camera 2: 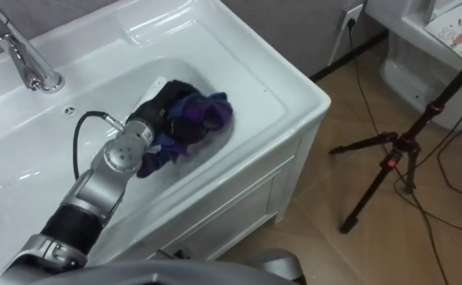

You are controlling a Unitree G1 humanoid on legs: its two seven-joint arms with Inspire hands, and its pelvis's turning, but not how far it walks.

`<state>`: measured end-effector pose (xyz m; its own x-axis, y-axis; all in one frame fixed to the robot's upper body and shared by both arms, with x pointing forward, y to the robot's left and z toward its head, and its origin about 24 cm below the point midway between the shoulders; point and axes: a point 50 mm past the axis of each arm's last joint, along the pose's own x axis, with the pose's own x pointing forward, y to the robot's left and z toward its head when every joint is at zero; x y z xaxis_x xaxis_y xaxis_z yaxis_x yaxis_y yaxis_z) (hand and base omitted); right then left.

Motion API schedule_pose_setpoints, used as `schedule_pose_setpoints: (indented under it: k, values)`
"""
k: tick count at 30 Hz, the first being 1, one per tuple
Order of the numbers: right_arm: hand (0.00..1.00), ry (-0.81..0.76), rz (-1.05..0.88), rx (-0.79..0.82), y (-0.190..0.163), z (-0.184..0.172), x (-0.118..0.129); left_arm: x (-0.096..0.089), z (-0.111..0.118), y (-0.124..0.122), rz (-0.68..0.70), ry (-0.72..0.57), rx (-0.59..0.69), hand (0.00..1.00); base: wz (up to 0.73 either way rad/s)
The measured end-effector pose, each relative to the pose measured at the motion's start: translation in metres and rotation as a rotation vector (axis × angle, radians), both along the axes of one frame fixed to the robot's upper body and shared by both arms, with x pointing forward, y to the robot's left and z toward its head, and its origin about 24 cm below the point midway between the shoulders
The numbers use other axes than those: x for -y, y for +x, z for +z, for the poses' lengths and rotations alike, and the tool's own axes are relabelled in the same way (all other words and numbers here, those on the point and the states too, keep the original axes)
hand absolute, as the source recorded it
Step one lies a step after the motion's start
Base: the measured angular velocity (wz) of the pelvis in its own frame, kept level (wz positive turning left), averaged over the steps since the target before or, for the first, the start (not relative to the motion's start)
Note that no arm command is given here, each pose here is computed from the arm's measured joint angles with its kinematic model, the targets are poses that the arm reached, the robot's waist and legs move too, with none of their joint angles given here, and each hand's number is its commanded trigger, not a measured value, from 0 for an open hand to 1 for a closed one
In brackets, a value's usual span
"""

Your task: Wipe basin

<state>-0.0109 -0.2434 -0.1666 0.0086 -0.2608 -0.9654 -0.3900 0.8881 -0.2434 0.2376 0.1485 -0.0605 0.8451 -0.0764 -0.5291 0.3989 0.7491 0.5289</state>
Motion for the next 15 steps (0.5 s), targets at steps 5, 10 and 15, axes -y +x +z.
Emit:
schedule_pose_setpoints:
  k: [5, 10, 15]
  values:
    - [0.00, -0.007, 0.020, 0.015, 0.003, 0.002, 0.002, -0.030, -0.020, -0.019, 0.143, 0.019, -0.047, 1.00, 0.03]
    - [0.00, -0.011, -0.004, 0.053, 0.011, 0.002, 0.001, -0.063, -0.031, -0.033, 0.276, 0.071, -0.047, 1.00, 0.02]
    - [0.00, -0.035, 0.009, 0.061, 0.014, 0.003, 0.004, -0.111, -0.029, -0.053, 0.426, 0.245, -0.014, 1.00, 0.09]
